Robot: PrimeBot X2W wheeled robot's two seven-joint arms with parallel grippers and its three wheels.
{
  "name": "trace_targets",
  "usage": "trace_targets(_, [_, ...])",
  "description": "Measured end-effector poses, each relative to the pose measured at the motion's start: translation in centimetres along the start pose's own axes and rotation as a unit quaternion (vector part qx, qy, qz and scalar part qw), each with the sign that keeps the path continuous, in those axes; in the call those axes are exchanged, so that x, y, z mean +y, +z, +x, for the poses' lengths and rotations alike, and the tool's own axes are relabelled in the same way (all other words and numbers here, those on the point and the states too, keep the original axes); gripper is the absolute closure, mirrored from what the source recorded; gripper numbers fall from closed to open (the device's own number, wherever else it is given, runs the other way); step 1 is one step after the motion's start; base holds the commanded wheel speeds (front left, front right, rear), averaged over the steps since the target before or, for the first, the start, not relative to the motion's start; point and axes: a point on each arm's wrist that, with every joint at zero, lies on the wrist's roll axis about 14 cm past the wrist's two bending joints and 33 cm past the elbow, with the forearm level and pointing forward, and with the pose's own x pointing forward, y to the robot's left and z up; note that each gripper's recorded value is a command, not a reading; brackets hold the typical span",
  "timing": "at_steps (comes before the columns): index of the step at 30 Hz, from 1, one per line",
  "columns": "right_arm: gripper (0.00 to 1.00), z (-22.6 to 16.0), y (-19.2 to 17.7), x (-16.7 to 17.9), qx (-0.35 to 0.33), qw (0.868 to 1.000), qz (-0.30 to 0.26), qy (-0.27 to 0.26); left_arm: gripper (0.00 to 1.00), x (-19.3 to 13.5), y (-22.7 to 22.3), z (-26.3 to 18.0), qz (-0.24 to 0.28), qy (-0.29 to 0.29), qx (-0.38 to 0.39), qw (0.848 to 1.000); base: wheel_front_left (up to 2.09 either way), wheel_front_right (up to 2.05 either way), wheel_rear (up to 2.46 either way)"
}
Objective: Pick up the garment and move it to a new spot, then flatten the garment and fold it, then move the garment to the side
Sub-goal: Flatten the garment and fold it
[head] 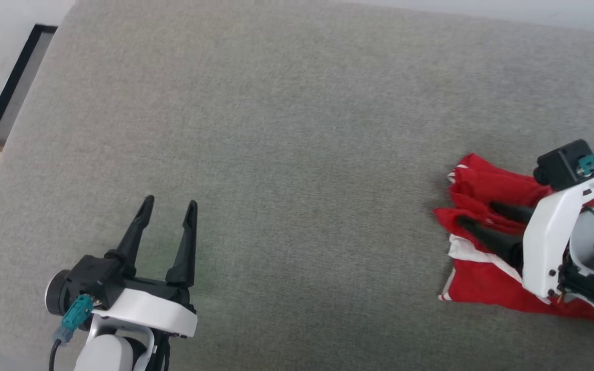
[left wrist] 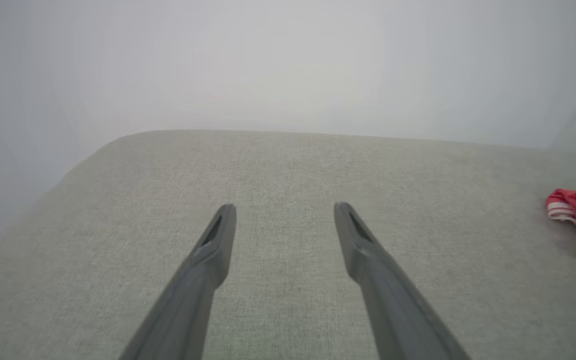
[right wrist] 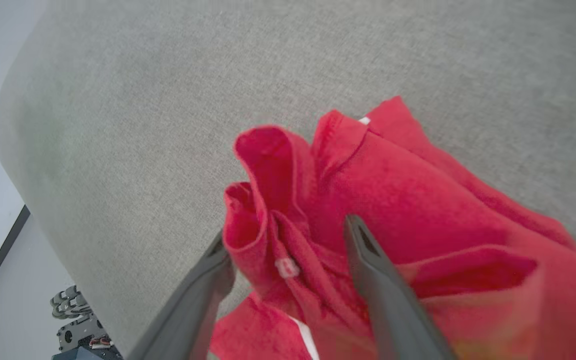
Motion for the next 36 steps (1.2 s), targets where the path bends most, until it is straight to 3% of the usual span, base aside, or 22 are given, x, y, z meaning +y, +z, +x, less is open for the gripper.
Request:
trace_targets(8, [0.00,-3.5,1.4,-2.6,-0.064,0.996,0.035,-0.048,0.00,-1.6,0.2,0.2,-0.015,-0.027,-0.004,1.000,0.00,0.00,0.00])
trace_targets(14, [0.00,-7.2,1.5,-6.9,-0.143,0.979,0.077,-0.120,0.00,-3.6,0.1,0.8,-0.033,-0.056,-0.005,0.998,0.00,0.00,0.00])
trace_targets(22, [0.00,-12.7,0.4,-12.3,-0.272,0.929,0.108,-0.229,0.00,-6.1,-0.5,1.7,-0.057,-0.088,0.006,0.994,0.00,0.00,0.00])
trace_targets(30, [0.00,-16.0,1.5,-11.3,-0.404,0.879,0.088,-0.239,0.00,-6.5,0.3,2.1,-0.065,-0.090,-0.007,0.994,0.00,0.00,0.00])
trace_targets(36, [0.00,-17.3,0.3,-10.3,-0.436,0.863,0.070,-0.247,0.00,-6.0,1.1,1.0,-0.063,-0.082,-0.019,0.994,0.00,0.00,0.00])
